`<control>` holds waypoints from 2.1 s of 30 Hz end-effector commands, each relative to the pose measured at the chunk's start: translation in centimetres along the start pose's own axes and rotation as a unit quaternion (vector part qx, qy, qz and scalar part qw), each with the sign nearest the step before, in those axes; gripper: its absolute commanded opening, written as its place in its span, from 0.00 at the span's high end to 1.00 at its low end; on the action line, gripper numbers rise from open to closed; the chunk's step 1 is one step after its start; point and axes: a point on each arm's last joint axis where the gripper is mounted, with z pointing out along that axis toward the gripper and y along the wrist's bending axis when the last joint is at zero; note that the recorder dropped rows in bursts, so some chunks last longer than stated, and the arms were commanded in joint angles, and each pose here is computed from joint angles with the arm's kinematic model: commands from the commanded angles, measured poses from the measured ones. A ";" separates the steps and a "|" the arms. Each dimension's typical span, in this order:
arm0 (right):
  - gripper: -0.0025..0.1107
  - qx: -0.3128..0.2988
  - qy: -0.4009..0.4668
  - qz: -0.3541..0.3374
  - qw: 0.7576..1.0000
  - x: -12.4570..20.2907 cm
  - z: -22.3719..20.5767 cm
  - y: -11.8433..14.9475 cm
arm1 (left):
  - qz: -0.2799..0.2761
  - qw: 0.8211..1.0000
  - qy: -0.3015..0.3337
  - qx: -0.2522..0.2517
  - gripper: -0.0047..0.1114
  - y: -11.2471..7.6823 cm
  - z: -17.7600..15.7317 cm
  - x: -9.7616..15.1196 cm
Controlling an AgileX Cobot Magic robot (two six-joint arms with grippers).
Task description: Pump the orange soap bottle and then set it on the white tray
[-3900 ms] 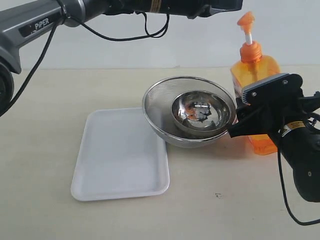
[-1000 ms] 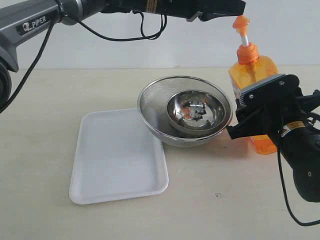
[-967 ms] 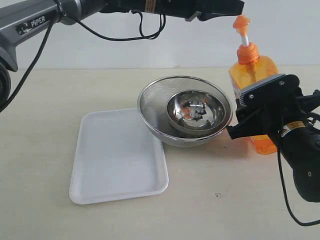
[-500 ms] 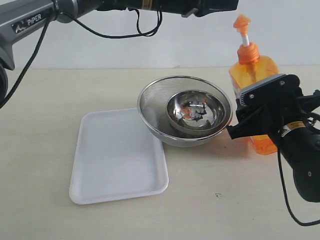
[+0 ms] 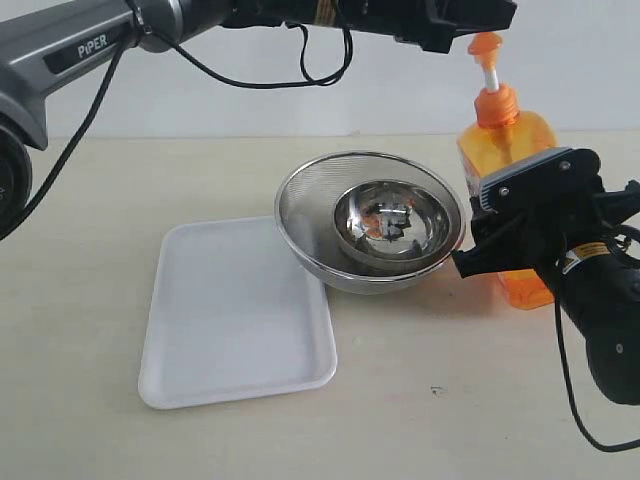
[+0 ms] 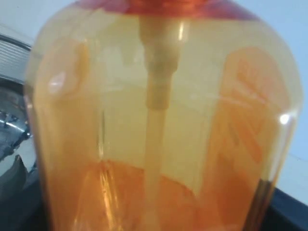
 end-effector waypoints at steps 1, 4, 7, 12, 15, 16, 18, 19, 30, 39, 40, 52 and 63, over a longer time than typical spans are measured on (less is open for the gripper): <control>0.98 0.011 -0.037 0.001 0.999 -1.0 0.0 -0.3 | -0.005 1.000 -0.002 -0.002 0.92 -0.2 0.4 -0.1; 0.98 0.011 -0.037 0.001 0.999 -1.0 0.0 -0.3 | -0.015 1.000 0.001 -0.003 0.92 0.0 0.5 0.5; 0.98 0.011 -0.037 0.001 0.999 -1.0 0.0 -0.3 | -0.014 1.000 0.004 0.001 0.92 0.1 0.6 1.0; 0.98 0.012 -0.038 0.001 0.999 -1.0 0.0 -0.4 | -0.009 1.000 0.004 -0.002 0.92 0.4 0.3 1.0; 0.98 0.012 -0.040 0.000 0.999 -1.1 0.0 -0.4 | -0.063 0.998 0.005 0.010 0.92 0.8 -1.0 0.9; 0.98 0.015 -0.045 0.000 0.999 -1.1 0.0 -0.4 | -0.092 0.996 0.005 0.016 0.92 0.8 -1.5 0.6; 0.98 0.016 -0.046 0.000 0.999 -1.2 0.0 -0.4 | -0.122 0.992 0.007 0.041 0.92 0.7 -3.3 -0.6; 0.98 0.016 -0.046 0.000 0.999 -1.2 0.0 -0.4 | -0.130 0.990 0.008 0.055 0.92 0.4 -4.4 -1.5; 0.98 0.014 -0.042 0.001 0.999 -1.1 0.0 -0.4 | -0.109 0.993 -0.030 0.023 0.92 -3.3 -11.1 -11.0; 0.98 0.014 -0.042 0.001 0.999 -1.1 0.0 -0.4 | -0.142 0.990 -0.005 0.004 0.92 -5.0 -13.8 -9.1; 0.98 0.014 -0.042 0.001 0.999 -1.1 0.0 -0.4 | -0.128 0.992 -0.002 0.003 0.92 -6.3 -14.5 -9.3; 0.98 0.014 -0.042 0.004 0.999 -1.1 0.0 -0.4 | 0.014 0.939 -0.010 -0.342 0.92 -12.4 -21.5 -9.8; 0.98 0.014 -0.042 0.006 0.999 -1.1 0.0 -0.4 | -0.009 0.941 -0.016 -0.339 0.92 -12.5 -21.5 -9.8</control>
